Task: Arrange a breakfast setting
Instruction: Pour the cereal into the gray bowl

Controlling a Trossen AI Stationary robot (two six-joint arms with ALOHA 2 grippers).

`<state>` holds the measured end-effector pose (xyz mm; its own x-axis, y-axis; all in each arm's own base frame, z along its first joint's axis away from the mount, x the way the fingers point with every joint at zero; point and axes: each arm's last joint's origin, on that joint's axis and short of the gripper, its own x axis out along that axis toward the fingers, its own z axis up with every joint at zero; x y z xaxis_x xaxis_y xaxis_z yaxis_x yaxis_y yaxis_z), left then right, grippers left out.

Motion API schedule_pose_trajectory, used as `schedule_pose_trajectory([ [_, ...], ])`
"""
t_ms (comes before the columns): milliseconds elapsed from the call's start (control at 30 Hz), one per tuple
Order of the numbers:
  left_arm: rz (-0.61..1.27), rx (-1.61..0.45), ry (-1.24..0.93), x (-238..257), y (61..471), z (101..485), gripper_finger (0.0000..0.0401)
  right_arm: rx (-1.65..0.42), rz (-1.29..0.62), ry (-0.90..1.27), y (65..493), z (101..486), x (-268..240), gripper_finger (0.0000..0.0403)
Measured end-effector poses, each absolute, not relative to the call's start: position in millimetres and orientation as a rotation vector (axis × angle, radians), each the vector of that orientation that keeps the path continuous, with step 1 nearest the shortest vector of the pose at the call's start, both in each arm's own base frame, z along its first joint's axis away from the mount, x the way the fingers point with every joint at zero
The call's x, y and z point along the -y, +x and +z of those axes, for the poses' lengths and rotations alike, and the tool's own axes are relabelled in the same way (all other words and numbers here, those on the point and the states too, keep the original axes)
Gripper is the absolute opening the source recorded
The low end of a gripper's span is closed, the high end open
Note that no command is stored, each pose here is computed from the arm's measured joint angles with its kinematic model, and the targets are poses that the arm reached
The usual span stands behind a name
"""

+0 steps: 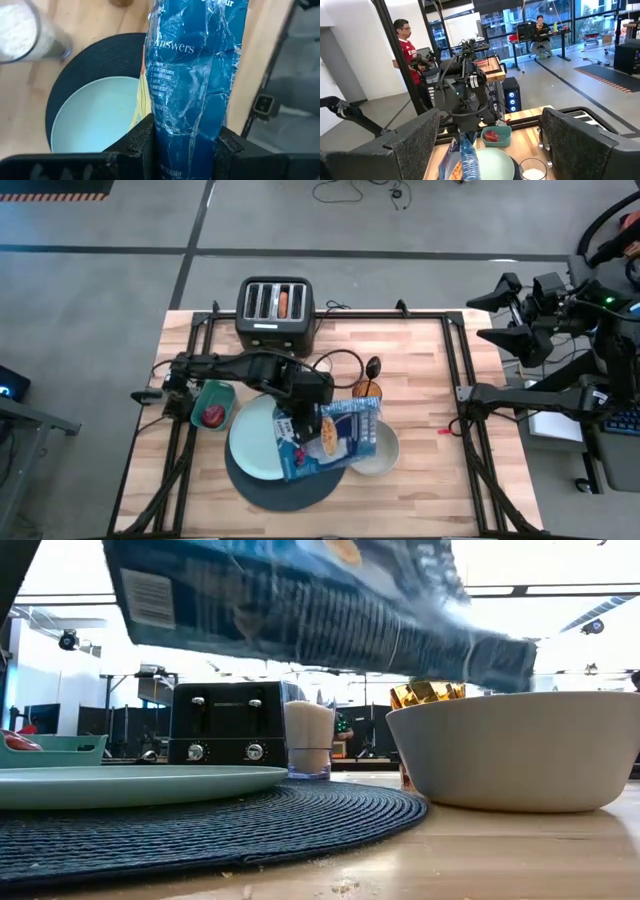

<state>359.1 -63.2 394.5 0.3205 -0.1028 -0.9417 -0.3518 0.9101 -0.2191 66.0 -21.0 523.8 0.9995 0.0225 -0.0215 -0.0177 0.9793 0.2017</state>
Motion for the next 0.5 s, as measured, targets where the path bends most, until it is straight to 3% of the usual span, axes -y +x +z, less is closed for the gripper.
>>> schedule_pose_trajectory([
  [500, 0.193, -1.281, -0.721, 47, 360, 397, 0.0101, -0.025, 0.020, 0.190, 67, 523, 21, 0.0343],
])
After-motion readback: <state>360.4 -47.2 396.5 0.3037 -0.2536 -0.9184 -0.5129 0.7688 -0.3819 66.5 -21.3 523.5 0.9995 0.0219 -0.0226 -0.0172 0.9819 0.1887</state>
